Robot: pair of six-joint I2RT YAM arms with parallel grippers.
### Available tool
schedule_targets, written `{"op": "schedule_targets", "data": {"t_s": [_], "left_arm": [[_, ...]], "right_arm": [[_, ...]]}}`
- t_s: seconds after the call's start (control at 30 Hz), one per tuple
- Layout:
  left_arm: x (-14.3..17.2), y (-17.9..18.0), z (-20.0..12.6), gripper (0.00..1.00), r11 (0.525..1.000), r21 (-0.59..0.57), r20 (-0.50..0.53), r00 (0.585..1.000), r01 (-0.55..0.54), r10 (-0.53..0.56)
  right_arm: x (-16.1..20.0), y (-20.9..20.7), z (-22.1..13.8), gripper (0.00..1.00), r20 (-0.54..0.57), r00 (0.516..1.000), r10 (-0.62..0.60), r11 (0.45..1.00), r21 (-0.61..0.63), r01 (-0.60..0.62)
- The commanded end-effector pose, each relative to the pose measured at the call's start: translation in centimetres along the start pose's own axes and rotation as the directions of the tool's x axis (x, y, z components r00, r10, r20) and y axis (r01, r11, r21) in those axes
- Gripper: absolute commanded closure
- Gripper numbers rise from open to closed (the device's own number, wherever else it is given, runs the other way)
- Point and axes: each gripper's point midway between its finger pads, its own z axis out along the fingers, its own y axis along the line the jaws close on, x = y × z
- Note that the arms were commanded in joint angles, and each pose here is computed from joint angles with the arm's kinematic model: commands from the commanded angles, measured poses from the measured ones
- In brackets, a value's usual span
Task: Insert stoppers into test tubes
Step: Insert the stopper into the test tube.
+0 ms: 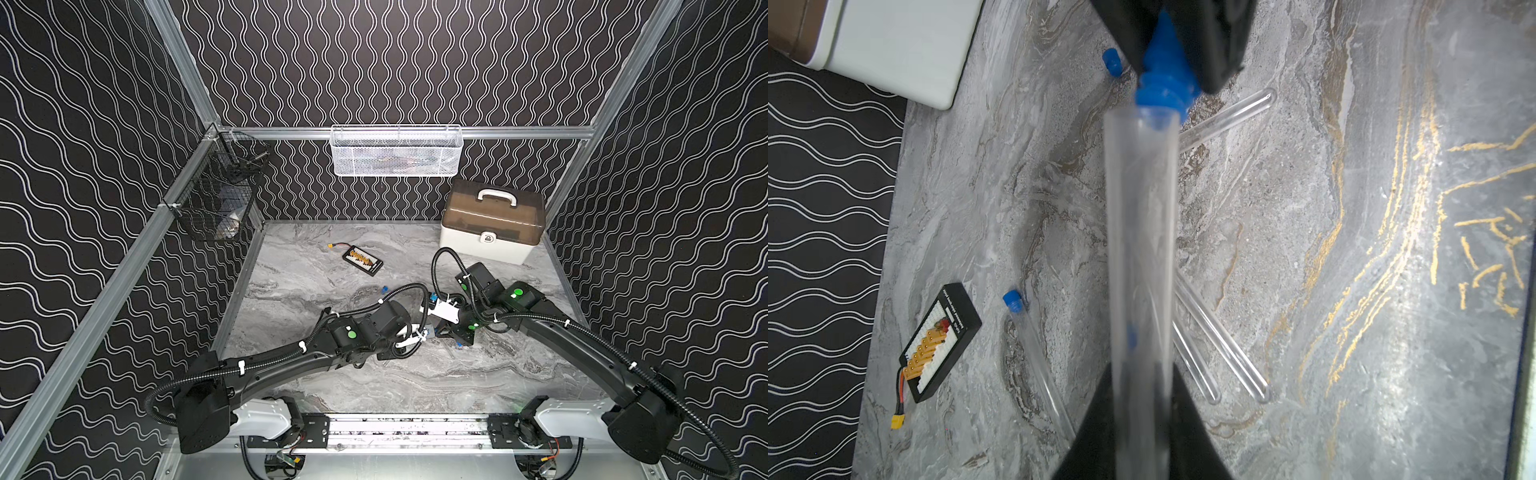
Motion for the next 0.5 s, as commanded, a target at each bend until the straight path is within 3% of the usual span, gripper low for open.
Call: {"op": "schedule_targets", "data": {"t_s": [0.0,0.17,0.47], "left_arm": [[-0.3,0.2,-0.2,0.98,1.000,-0.013,0.014,1.000,-0.024,0.024],[-0.1,0.3,-0.4,0.98,0.999,-0.031,0.023,0.999,-0.024,0.024],[0.1,-0.2,-0.9,0.98,0.998,-0.031,0.056,0.996,-0.063,0.064]], "right_arm": [[-0.8,-0.2,-0.2,0.89,0.029,1.000,-0.005,1.000,0.011,0.005],[-1.1,-0.1,-0.7,0.89,0.055,0.998,0.013,1.000,0.017,-0.014],[-1.8,1.6,-1.1,0.88,0.057,0.998,0.006,0.994,-0.106,0.000]]}}
